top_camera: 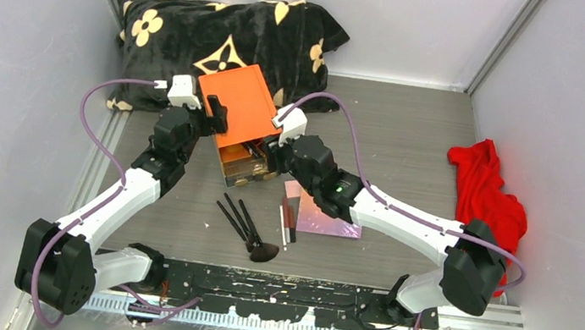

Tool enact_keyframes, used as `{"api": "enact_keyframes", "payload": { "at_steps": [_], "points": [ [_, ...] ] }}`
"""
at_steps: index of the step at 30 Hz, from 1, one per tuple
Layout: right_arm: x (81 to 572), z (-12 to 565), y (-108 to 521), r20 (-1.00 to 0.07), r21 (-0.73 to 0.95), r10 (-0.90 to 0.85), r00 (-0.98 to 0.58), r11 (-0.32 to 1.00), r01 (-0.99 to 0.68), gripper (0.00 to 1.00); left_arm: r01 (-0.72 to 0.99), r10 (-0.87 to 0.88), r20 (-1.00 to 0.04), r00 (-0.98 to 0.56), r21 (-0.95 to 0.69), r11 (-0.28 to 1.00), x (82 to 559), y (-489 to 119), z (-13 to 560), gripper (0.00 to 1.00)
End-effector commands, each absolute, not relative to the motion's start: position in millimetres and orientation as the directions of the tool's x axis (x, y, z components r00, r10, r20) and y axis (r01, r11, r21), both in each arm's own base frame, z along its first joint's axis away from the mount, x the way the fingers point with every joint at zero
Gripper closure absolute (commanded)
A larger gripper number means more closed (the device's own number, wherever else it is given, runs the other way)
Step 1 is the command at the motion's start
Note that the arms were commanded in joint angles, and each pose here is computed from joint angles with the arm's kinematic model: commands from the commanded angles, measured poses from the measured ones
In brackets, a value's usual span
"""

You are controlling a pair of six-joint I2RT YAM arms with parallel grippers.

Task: Organize the makeup
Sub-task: Place the lipstick in the drawer, then close the drawer in the storage box.

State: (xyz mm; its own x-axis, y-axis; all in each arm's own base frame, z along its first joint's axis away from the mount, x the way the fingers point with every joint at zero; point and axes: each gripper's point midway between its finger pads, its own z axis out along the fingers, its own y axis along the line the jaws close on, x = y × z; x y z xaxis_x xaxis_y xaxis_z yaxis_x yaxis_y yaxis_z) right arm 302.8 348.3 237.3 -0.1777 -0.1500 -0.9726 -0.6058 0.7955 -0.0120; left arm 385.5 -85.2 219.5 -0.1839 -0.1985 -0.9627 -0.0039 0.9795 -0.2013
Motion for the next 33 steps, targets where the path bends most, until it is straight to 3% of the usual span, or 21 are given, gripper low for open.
{"api": "enact_keyframes", "payload": {
  "at_steps": [1, 16, 25, 33],
  "points": [
    [303.4, 263.1, 341.2, -0.985, -0.009, -0.110, -0.134, 0.806, -0.592, 0.42, -0.028, 0.014, -0.825, -0.564, 0.035, 0.999, 337.0, -59.8, 104.1, 0.14],
    [290.0, 325.3, 320.2, -0.999, -0.010, -0.030, -0.023, 0.801, -0.599, 0.40, -0.026, 0.015, -0.825, -0.564, 0.036, 0.999, 337.2, -60.0, 104.2, 0.14],
    [266.9, 293.9, 309.8, -0.993, 0.056, -0.024, -0.117, 0.769, -0.636, 0.74, -0.027, 0.016, -0.825, -0.565, 0.037, 0.999, 337.9, -59.9, 104.3, 0.14],
    [254.1, 241.8, 309.4, -0.974, 0.122, -0.036, -0.226, 0.753, -0.646, 0.82, -0.029, 0.014, -0.825, -0.564, 0.037, 0.999, 337.2, -59.4, 104.2, 0.14]
  ]
}}
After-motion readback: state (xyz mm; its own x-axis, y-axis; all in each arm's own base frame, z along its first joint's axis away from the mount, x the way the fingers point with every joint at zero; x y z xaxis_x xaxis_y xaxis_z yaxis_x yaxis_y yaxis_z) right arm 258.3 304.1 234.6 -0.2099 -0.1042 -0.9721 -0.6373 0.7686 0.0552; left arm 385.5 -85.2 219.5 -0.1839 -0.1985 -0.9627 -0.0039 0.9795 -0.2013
